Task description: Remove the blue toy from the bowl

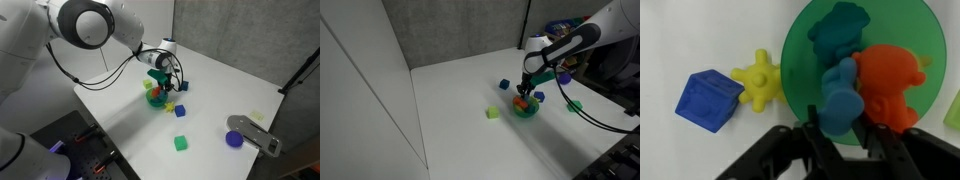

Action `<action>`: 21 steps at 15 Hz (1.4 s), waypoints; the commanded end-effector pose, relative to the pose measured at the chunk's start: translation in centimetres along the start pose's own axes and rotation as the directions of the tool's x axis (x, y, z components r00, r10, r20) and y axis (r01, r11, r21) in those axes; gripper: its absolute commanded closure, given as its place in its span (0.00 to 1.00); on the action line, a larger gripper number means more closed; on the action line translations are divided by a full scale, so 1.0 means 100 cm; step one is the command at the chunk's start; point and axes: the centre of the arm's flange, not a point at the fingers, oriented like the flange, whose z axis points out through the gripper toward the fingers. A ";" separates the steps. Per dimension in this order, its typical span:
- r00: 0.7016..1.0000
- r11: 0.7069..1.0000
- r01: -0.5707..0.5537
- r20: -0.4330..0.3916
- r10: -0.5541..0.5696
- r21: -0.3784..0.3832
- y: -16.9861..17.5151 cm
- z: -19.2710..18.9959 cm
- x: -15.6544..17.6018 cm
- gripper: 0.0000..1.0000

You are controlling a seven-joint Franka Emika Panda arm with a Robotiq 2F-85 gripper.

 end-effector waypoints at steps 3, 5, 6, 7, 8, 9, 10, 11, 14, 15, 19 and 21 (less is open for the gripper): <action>0.999 1.000 0.003 -0.033 -0.003 0.016 -0.007 -0.027 -0.001 0.91; 0.999 1.000 0.012 -0.052 -0.011 0.021 -0.010 -0.042 -0.003 0.91; 0.998 0.999 0.017 -0.064 -0.015 0.027 -0.012 -0.052 -0.004 0.91; 0.997 0.999 0.019 -0.078 -0.017 0.029 -0.012 -0.061 -0.004 0.91; 0.996 0.999 0.026 -0.088 -0.022 0.037 -0.012 -0.072 -0.005 0.91; 0.995 0.999 0.028 -0.100 -0.024 0.038 -0.011 -0.081 -0.005 0.91; 0.994 0.999 0.031 -0.110 -0.026 0.039 -0.009 -0.090 -0.005 0.91; 0.993 0.999 0.032 -0.115 -0.028 0.038 -0.004 -0.098 -0.006 0.91; 0.993 0.999 0.034 -0.114 -0.031 0.028 0.019 -0.108 -0.014 0.92; 0.993 0.999 0.034 -0.114 -0.030 0.027 0.029 -0.109 -0.018 0.92; 0.996 0.999 0.027 -0.082 -0.026 0.018 0.082 -0.102 -0.038 0.92; 0.998 1.000 0.011 -0.060 -0.010 0.009 0.109 -0.095 -0.046 0.92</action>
